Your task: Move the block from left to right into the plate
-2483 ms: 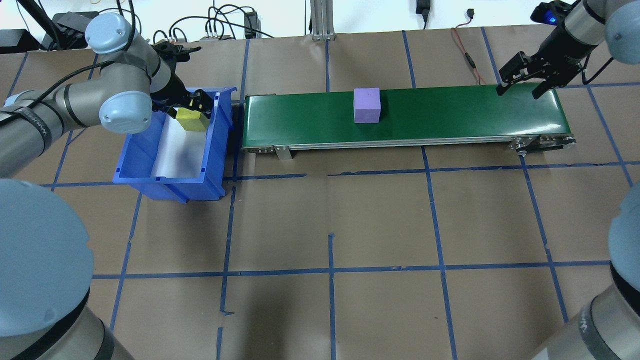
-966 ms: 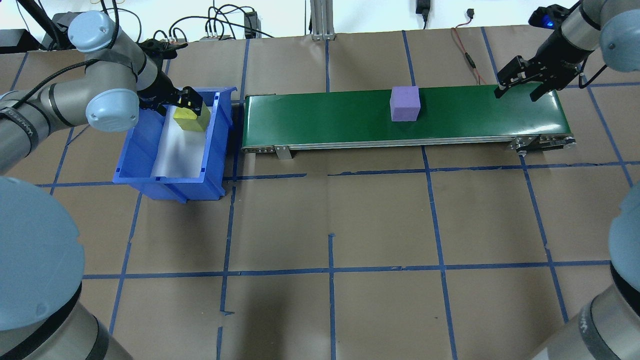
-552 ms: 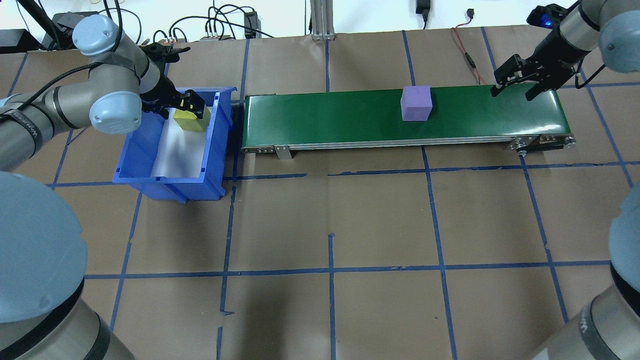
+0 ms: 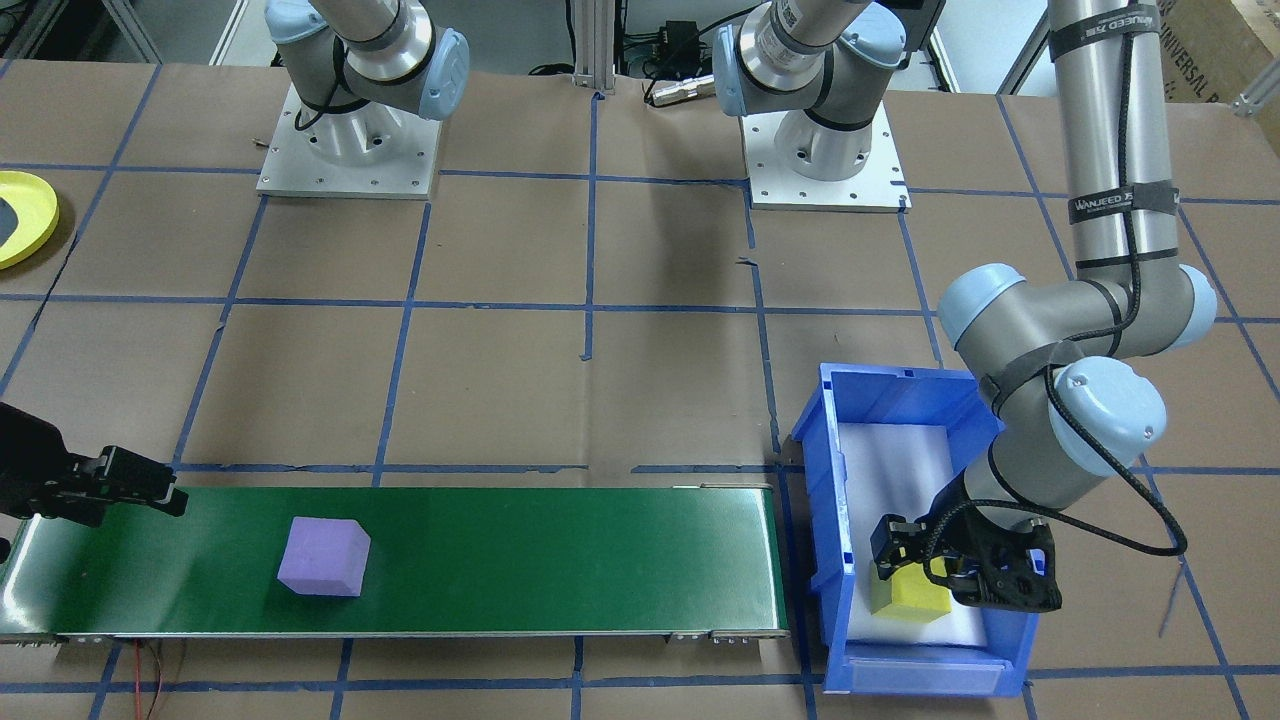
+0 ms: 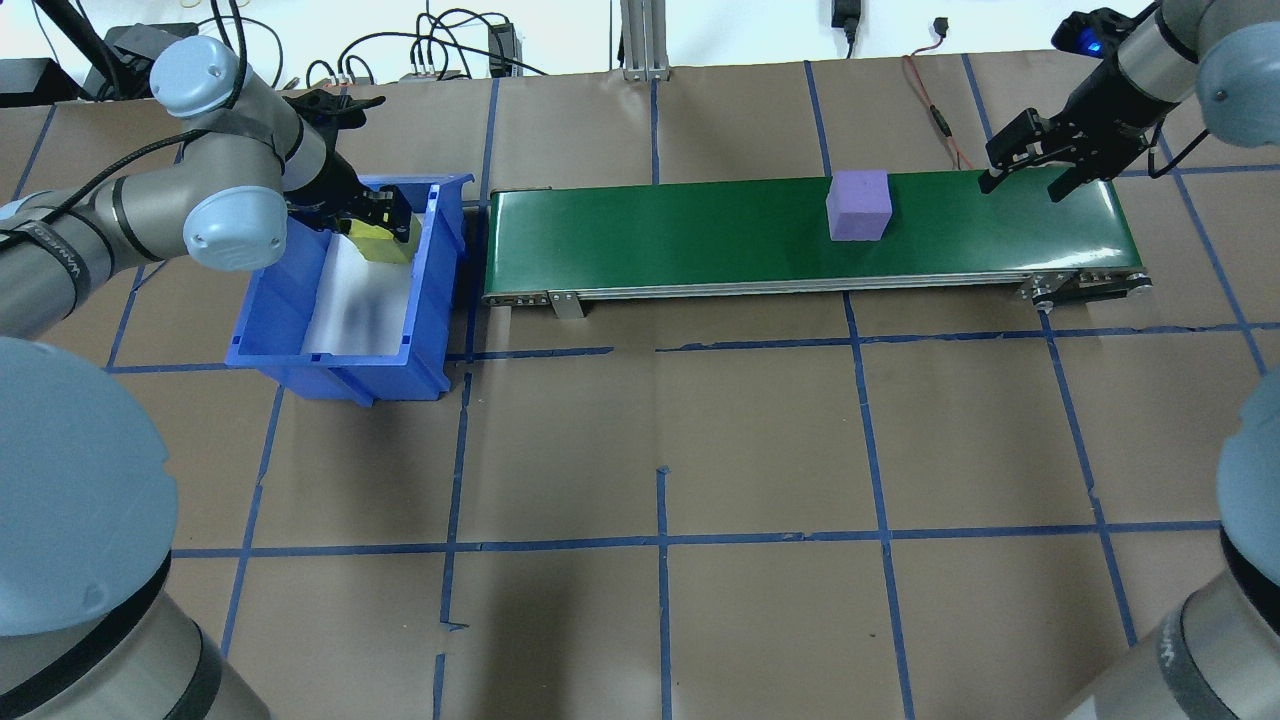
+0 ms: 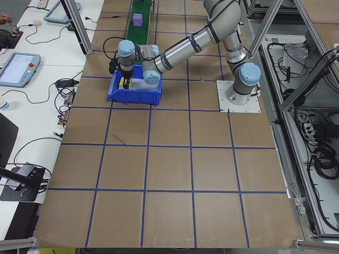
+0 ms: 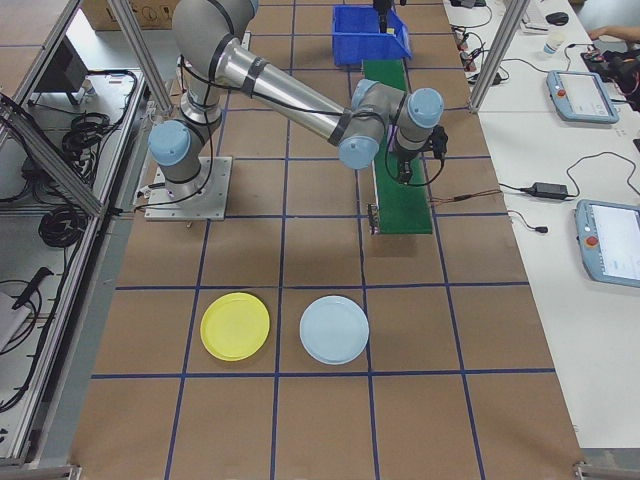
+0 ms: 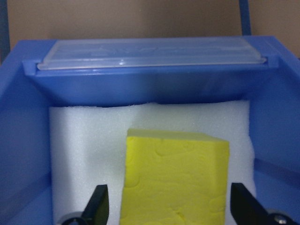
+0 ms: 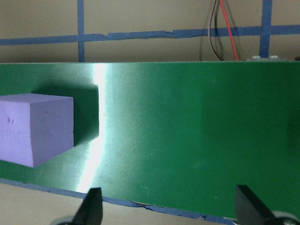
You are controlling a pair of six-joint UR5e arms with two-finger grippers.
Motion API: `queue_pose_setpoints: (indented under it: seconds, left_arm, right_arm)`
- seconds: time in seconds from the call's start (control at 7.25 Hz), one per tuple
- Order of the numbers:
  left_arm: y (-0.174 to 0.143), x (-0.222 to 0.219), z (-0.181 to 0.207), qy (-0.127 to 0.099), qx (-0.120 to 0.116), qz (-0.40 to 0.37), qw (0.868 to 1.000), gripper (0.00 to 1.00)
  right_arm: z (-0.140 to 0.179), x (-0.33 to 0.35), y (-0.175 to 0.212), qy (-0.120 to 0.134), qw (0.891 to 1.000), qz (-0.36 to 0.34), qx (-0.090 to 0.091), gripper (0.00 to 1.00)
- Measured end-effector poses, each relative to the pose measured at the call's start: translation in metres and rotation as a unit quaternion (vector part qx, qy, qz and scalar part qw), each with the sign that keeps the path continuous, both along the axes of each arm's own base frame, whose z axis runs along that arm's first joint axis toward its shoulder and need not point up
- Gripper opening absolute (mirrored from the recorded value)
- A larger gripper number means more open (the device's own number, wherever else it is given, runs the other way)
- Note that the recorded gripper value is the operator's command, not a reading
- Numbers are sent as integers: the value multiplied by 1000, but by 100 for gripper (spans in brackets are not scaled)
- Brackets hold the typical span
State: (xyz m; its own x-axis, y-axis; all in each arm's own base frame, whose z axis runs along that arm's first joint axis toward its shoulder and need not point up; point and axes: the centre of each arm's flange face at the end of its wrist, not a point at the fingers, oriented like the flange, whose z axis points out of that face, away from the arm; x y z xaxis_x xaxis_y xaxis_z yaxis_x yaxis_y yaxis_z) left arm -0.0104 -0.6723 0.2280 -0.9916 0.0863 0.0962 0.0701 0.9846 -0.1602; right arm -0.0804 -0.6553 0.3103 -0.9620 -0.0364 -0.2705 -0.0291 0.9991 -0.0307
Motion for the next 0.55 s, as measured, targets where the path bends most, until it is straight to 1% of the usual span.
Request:
queue_pose_setpoints:
  seconds: [0.14, 0.28, 0.41, 0.55]
  left_arm:
    - [-2, 0, 5, -2, -5, -1, 1000, 30]
    - [-3, -1, 25, -6, -22, 0, 1000, 30]
    - [1, -5, 60, -9, -45, 6, 999, 30]
    - [9, -20, 99, -10, -68, 8, 998, 30]
  right_arm:
    - [0, 0, 0, -1, 1000, 0, 0, 100]
    - [0, 0, 0, -1, 1000, -1, 0, 100]
    - [0, 0, 0, -1, 1000, -1, 0, 100]
    - [0, 0, 0, -1, 1000, -1, 0, 99]
